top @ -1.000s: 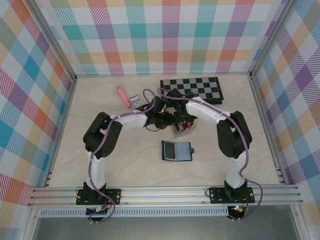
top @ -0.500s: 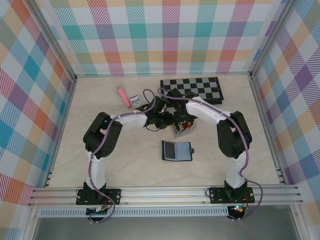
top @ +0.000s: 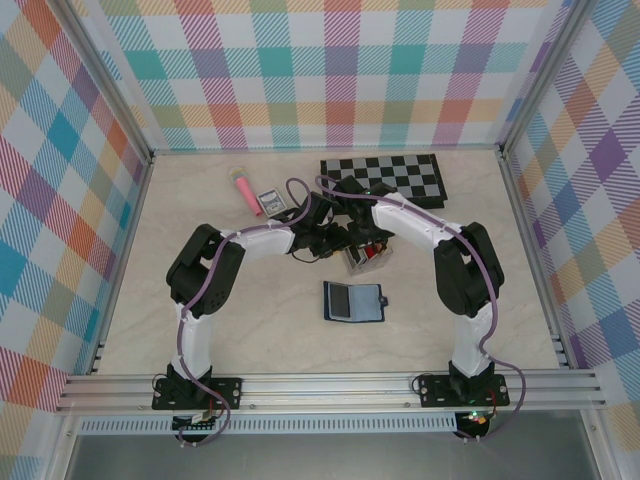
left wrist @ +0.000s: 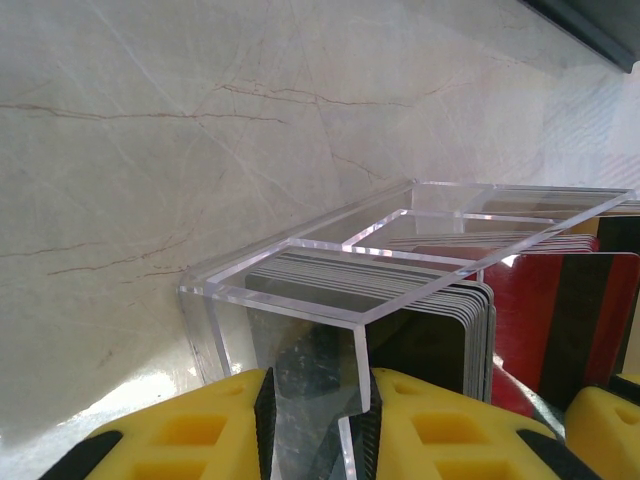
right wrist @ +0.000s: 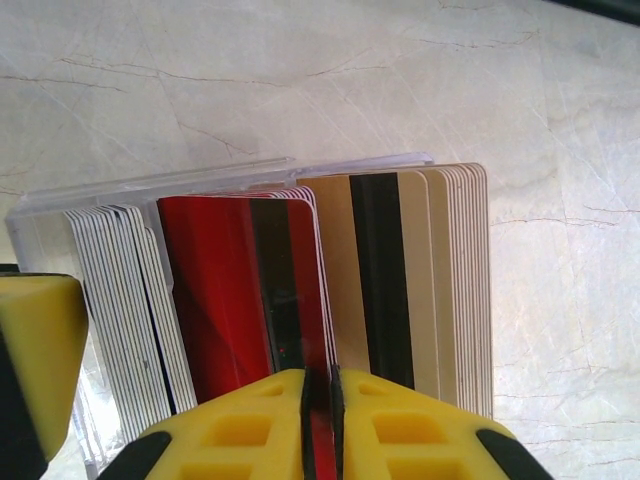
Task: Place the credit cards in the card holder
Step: Pick up the credit card from the storage box.
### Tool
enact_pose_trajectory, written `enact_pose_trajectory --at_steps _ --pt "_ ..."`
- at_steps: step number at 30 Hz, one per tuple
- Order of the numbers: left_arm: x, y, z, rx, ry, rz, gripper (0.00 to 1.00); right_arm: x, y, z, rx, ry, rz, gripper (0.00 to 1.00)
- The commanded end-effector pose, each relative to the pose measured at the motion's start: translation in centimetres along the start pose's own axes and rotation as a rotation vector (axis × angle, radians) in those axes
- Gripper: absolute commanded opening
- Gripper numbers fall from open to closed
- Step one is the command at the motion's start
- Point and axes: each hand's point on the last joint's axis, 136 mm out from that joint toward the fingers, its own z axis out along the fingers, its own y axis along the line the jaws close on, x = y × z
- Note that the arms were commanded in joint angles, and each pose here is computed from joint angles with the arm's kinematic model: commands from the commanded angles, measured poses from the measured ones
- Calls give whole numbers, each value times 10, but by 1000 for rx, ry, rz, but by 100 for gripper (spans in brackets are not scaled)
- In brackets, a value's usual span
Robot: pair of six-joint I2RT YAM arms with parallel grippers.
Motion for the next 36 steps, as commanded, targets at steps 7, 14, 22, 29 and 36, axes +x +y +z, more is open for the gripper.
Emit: enact_pose_trajectory --at_steps 7,14,22,29,36 --pt "18 42 13 -125 56 -25 28 -5 -16 -22 27 -31 2 8" --pt "18 43 13 -128 56 -26 28 -4 -5 -27 -80 -25 31 6" --pt "18 40 12 -118 54 -23 28 -3 9 -37 -208 -26 68 4" --pt "11 19 -1 -60 27 5 35 -5 4 -58 -267 -61 114 2" --pt "3 -6 -19 0 -3 31 46 -5 -1 -59 -308 -57 159 2"
